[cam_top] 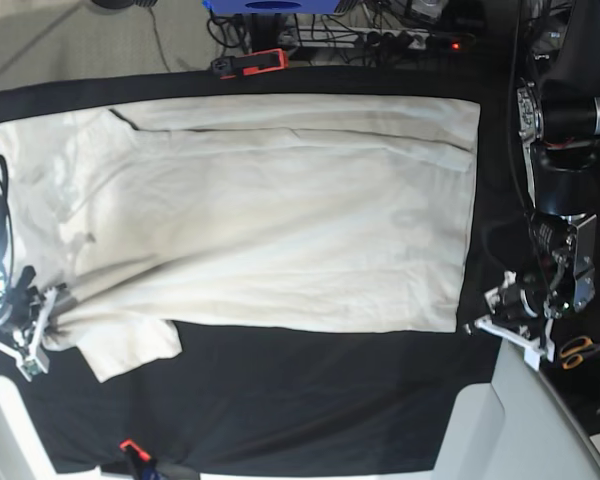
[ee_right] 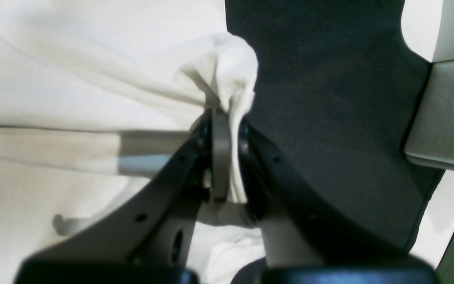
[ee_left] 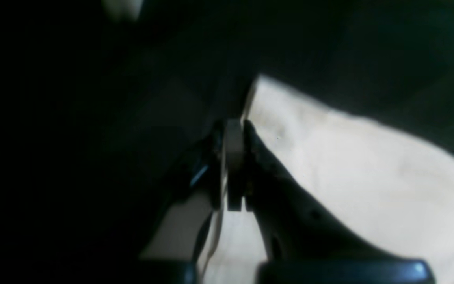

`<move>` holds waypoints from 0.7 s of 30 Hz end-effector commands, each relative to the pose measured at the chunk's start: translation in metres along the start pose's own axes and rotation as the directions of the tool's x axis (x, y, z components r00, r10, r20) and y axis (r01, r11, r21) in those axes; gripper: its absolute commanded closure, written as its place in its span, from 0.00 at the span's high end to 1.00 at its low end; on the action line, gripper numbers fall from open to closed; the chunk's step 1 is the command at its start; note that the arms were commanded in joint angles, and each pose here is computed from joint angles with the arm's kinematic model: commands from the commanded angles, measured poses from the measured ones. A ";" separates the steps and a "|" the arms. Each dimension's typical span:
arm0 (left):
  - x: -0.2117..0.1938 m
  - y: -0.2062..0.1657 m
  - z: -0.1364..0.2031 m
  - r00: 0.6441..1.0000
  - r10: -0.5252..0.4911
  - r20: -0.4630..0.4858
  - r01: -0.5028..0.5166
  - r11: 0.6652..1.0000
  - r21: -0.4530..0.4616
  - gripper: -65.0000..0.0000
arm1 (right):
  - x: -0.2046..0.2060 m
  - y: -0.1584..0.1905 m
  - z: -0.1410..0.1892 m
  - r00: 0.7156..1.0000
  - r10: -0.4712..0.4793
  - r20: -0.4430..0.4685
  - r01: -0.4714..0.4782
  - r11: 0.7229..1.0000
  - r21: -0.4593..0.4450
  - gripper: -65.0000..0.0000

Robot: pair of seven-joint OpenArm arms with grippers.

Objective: Fold the T-shirt properly
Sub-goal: 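Drag both held side edges toward the hem, stretching the shirt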

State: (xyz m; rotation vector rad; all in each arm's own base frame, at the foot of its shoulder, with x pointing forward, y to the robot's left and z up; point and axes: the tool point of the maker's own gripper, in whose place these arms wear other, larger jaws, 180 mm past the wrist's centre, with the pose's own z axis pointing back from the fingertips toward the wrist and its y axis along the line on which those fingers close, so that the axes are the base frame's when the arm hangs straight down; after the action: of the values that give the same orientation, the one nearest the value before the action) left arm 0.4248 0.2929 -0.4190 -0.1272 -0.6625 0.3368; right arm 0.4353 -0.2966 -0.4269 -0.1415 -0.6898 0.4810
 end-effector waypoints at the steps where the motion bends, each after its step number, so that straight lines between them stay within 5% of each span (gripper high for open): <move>1: 0.038 -0.007 0.008 0.995 -0.003 0.098 0.005 1.000 -0.022 0.01 | 0.023 -0.021 0.007 0.998 0.005 0.057 -0.003 0.999 -0.042 0.00; 4: 0.033 -0.003 0.000 0.992 0.016 0.128 -0.014 1.000 -0.014 0.38 | 0.021 -0.020 0.007 0.999 0.005 0.052 -0.003 0.999 -0.040 0.00; 7: 0.030 0.003 -0.005 0.988 0.030 0.153 -0.030 1.000 0.001 0.58 | 0.013 -0.015 0.006 0.999 0.005 0.039 -0.004 0.999 -0.032 0.00; 21: -0.020 -0.016 -0.033 0.992 0.085 0.095 -0.084 0.996 -0.015 0.60 | 0.017 -0.011 0.010 0.998 0.030 0.062 -0.028 0.999 -0.037 0.00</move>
State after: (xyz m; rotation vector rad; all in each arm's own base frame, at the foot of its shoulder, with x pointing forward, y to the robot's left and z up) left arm 0.4172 0.2668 -0.4713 -0.1449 -0.6987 0.4259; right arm 0.4253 -0.2900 -0.4323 -0.1437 -0.6897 0.5139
